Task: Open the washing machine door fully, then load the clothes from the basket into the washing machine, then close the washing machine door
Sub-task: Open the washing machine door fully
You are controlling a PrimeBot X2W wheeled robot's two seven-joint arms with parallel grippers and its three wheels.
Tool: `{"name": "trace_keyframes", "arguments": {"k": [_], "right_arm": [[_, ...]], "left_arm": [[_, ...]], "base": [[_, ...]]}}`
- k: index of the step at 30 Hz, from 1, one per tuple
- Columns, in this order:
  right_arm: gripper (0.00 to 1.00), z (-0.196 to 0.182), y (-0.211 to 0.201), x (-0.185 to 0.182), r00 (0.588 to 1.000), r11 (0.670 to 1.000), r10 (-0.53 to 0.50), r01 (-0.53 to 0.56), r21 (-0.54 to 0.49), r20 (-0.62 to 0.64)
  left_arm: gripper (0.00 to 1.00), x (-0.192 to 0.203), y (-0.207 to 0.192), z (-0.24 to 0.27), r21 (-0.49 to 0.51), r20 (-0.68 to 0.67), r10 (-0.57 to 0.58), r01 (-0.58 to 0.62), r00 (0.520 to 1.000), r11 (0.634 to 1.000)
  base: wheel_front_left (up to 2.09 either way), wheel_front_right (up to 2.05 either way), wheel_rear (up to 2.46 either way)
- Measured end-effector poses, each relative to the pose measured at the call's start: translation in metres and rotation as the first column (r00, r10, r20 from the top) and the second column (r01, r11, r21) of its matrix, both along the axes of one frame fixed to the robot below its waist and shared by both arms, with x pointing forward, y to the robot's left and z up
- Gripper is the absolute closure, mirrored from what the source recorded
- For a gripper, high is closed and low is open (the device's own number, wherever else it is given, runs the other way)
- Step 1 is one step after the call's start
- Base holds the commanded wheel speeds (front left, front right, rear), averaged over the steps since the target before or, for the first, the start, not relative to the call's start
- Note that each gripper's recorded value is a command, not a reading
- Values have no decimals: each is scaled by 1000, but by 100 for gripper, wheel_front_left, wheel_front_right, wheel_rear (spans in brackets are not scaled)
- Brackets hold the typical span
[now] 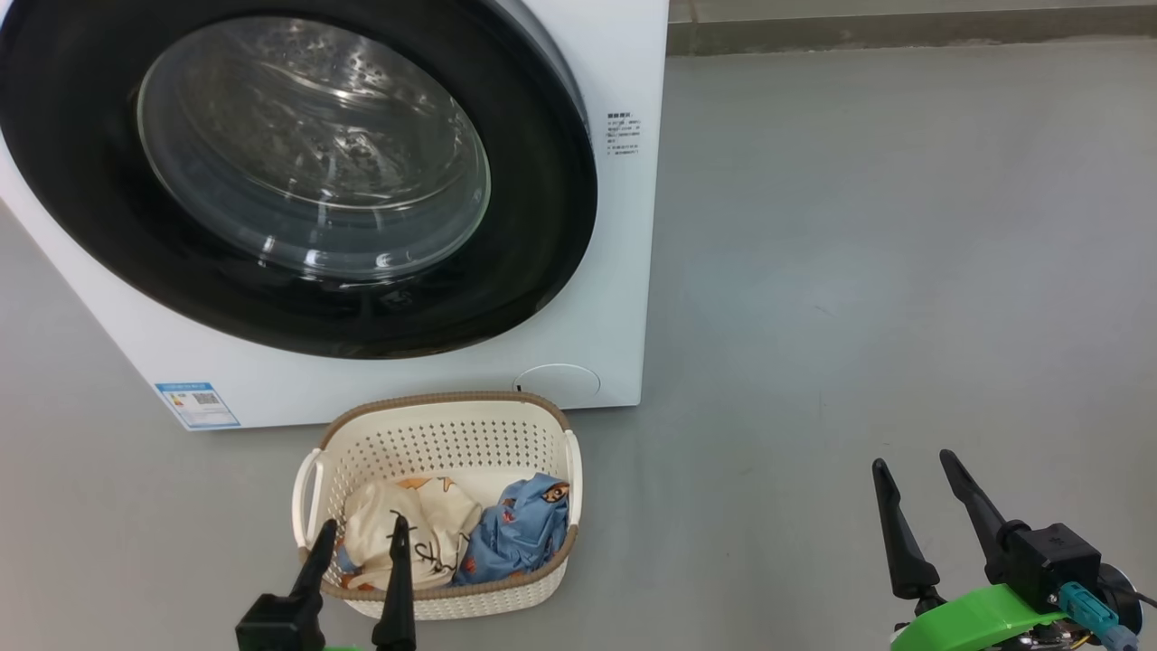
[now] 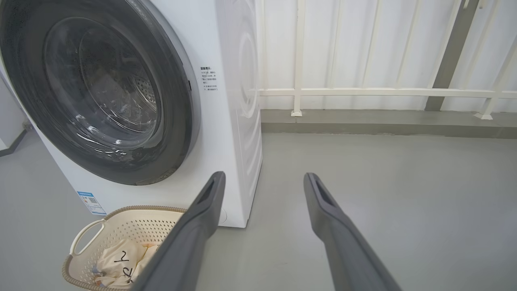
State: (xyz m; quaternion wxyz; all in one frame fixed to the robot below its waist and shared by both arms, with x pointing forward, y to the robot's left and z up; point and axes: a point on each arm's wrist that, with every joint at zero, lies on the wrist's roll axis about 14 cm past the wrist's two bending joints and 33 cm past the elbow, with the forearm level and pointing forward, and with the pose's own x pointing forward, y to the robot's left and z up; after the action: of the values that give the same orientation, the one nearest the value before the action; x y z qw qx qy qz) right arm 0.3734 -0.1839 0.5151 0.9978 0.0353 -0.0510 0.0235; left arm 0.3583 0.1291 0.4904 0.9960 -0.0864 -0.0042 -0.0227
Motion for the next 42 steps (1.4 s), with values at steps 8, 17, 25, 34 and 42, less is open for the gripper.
{"name": "trace_keyframes", "arguments": {"k": [8, 17, 25, 34, 42], "right_arm": [[0, 0, 1, 0, 1000, 1000, 3, -3, 0, 0], [0, 0, 1, 0, 1000, 1000, 2, -2, 4, 0], [0, 0, 0, 0, 1000, 1000, 1, -1, 7, 0], [100, -4, 7, 2, 1000, 1000, 20, -20, 16, -11], [100, -10, -4, 15, 999, 965, -26, 32, 260, -28]], "left_arm": [[0, 0, 1, 0, 1, -1, 6, -6, 1000, 1000], [0, 0, 1, -1, -1, -2, 5, -5, 1000, 1000], [0, 0, 1, -1, -1, -2, 5, -5, 1000, 1000], [0, 0, 2, -4, -1, -12, 11, -11, 1000, 1000], [0, 4, 1, -11, 0, -36, 9, -9, 999, 1000]], "base": [[0, 0, 0], [0, 0, 0], [0, 0, 0], [0, 0, 0], [0, 0, 0]]}}
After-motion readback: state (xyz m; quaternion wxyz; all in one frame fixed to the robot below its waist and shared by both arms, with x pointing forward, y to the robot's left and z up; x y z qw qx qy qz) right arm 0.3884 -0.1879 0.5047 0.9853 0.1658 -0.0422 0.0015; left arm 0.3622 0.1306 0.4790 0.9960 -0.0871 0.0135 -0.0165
